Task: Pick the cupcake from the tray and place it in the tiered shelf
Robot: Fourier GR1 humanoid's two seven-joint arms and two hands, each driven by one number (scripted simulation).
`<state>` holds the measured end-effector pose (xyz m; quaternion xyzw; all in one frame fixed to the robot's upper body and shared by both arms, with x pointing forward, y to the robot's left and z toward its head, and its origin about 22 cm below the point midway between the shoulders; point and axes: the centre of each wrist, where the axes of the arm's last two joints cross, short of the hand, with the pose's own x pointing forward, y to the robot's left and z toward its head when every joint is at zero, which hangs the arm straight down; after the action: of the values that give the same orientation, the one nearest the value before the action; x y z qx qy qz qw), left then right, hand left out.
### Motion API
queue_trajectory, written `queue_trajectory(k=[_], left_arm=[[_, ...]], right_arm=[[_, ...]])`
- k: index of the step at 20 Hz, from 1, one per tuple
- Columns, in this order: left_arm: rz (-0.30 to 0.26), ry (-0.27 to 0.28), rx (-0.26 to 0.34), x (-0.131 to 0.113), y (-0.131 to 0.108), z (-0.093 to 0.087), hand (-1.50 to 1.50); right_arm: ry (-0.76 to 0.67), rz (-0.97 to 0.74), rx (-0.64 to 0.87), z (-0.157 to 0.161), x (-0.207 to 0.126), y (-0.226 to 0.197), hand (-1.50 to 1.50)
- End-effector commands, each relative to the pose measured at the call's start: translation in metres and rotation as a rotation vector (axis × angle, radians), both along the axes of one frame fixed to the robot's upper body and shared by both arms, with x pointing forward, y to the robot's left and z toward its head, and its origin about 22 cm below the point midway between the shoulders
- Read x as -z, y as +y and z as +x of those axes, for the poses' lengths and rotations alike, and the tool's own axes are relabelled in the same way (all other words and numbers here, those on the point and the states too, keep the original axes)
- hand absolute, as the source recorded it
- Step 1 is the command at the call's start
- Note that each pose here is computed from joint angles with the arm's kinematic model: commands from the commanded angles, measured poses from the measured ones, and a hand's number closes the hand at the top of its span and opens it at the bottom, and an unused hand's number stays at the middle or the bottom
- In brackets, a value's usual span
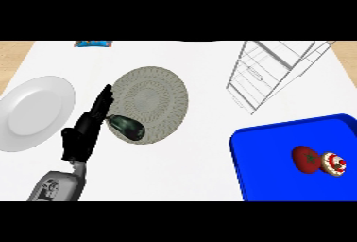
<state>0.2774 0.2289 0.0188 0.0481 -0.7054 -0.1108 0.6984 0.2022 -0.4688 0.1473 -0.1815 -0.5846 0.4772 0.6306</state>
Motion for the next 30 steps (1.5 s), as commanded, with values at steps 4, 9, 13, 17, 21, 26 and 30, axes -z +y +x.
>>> queue_trajectory(k=[4, 9, 13, 17, 21, 26, 30], left_arm=[[0.027, 0.003, -0.004, 0.008, -0.011, 0.002, 0.00], [-0.011, 0.006, 0.014, 0.002, 0.000, -0.011, 0.00], [0.024, 0.006, 0.015, -0.002, -0.005, 0.009, 0.00], [0.011, -0.008, 0.001, -0.006, 0.014, 0.017, 0.00], [0.013, 0.000, -0.012, -0.002, -0.007, 0.010, 0.00], [0.020, -0.006, -0.001, 0.022, -0.016, 0.005, 0.00], [0.009, 0.007, -0.001, 0.017, 0.009, 0.003, 0.00]], right_arm=[[0.019, -0.004, 0.012, -0.002, 0.012, 0.011, -1.50], [0.012, -0.011, 0.026, -0.009, 0.012, 0.021, -1.50], [0.039, -0.026, 0.025, 0.007, 0.013, 0.016, -1.50], [0.038, -0.056, 0.046, 0.021, 0.042, 0.045, -1.50], [0.038, -0.077, 0.030, -0.003, 0.016, 0.046, -1.50], [0.058, -0.104, 0.037, 0.010, 0.048, 0.034, -1.50], [0.053, -0.108, 0.045, 0.008, 0.058, 0.053, -1.50]])
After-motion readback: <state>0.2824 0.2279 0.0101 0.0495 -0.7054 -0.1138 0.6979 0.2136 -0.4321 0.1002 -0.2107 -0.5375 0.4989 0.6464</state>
